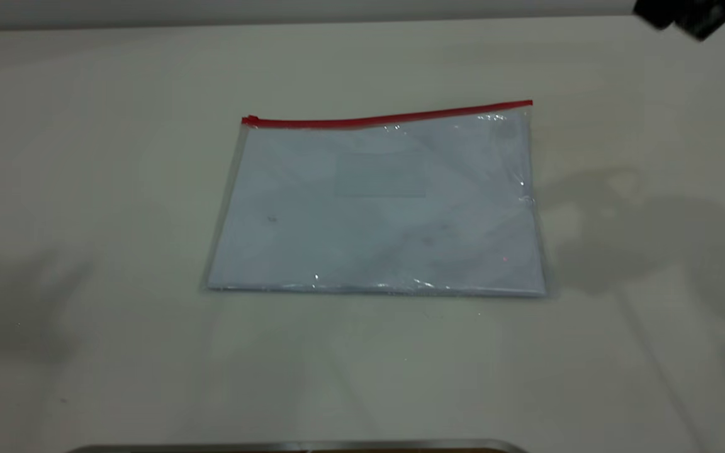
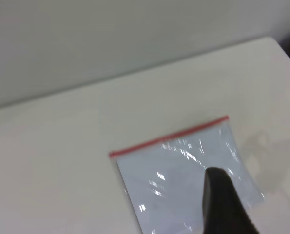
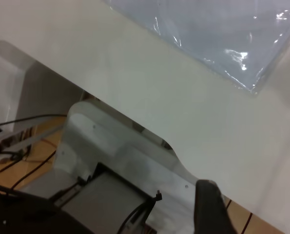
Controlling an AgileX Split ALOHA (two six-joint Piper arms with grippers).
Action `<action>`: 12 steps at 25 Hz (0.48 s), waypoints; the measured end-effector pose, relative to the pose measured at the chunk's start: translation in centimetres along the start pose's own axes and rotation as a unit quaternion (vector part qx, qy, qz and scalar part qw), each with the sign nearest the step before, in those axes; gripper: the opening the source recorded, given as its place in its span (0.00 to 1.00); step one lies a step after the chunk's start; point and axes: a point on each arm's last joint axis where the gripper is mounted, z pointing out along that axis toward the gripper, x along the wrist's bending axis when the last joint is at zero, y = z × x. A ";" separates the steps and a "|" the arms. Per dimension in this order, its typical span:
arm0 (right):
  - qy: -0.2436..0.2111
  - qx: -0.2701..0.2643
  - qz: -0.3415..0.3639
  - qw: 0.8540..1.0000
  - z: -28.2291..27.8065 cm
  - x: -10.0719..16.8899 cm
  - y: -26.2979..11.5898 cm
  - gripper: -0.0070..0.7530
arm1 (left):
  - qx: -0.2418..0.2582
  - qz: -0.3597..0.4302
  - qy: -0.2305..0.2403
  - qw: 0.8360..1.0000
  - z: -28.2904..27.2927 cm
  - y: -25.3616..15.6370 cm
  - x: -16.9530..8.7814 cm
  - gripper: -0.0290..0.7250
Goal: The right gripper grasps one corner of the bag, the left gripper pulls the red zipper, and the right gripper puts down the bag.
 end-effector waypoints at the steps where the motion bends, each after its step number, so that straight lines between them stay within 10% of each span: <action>1: -0.004 -0.004 0.004 1.000 -0.5 0.2 -0.3 0.63 | 0.002 0.000 0.002 1.000 -0.4 -0.9 -0.4 0.58; 12: -0.064 -0.035 0.022 0.997 -4.6 4.1 -10.7 0.61 | 0.095 -0.023 0.089 0.991 -1.3 -14.4 -1.8 0.58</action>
